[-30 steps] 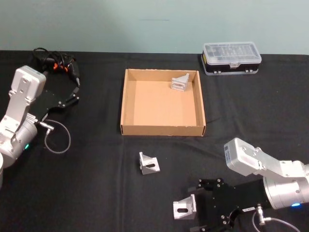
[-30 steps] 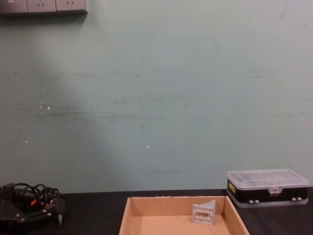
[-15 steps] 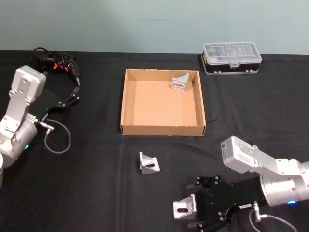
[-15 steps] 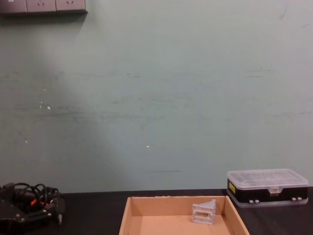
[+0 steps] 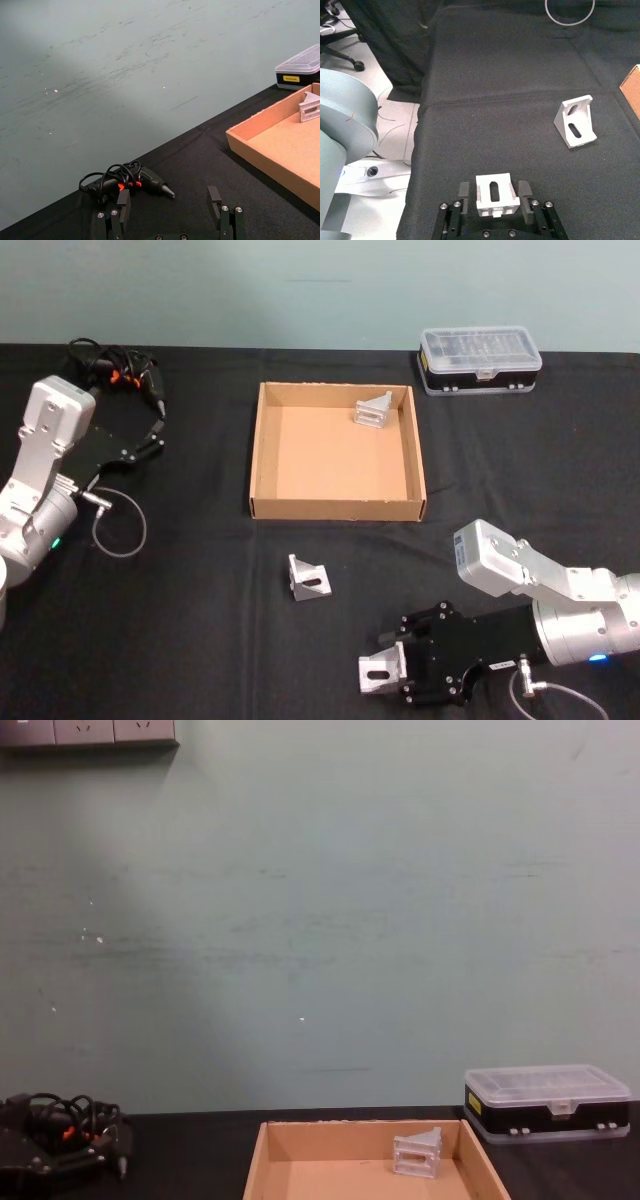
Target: Use one hand to pick up the angle iron from the table and place it into the box.
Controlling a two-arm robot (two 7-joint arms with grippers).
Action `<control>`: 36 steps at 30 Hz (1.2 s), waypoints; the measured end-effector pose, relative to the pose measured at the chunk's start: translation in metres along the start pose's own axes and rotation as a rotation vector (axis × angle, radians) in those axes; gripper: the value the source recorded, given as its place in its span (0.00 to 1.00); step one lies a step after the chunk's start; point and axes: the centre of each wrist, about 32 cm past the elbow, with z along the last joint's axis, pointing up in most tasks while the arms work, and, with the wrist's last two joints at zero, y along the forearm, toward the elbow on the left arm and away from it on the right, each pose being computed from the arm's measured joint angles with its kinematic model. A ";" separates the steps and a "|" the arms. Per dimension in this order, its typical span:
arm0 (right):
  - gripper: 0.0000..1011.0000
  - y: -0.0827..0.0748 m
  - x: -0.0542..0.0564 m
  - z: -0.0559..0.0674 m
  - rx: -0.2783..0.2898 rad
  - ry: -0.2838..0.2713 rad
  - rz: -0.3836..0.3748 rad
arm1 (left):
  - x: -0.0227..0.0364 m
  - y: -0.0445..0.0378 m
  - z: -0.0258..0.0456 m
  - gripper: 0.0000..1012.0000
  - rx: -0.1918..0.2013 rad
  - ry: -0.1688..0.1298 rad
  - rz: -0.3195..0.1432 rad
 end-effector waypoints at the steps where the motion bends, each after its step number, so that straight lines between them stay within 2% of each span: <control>1: 0.59 0.000 0.000 0.000 0.001 -0.001 0.000 | 0.0000 0.0000 0.0000 0.99 0.000 0.000 0.000; 3: 0.51 0.000 0.000 0.000 0.002 -0.003 0.000 | 0.0000 0.0000 0.0000 0.99 0.000 0.000 0.000; 6: 0.45 -0.001 0.001 0.000 0.003 -0.005 -0.001 | 0.0000 0.0000 0.0000 0.99 0.000 0.000 0.000; 14: 0.45 -0.005 0.000 0.001 0.011 -0.006 -0.004 | 0.0000 0.0000 0.0000 0.99 0.000 0.000 0.000; 19: 0.45 -0.015 0.001 0.014 0.059 -0.022 -0.026 | 0.0000 0.0000 0.0000 0.99 0.000 0.000 0.000; 22: 0.45 -0.028 0.004 0.028 0.107 -0.047 -0.078 | 0.0000 0.0000 0.0000 0.99 0.000 0.000 0.000; 26: 0.45 -0.039 0.010 0.040 0.142 -0.072 -0.144 | 0.0000 0.0000 0.0000 0.99 0.000 0.000 0.000; 29: 0.45 -0.049 0.019 0.053 0.178 -0.098 -0.235 | 0.0000 0.0000 0.0000 0.99 0.000 0.000 0.000; 36: 0.45 -0.053 0.038 0.062 0.202 -0.113 -0.349 | 0.0000 0.0000 0.0000 0.99 0.000 0.000 0.000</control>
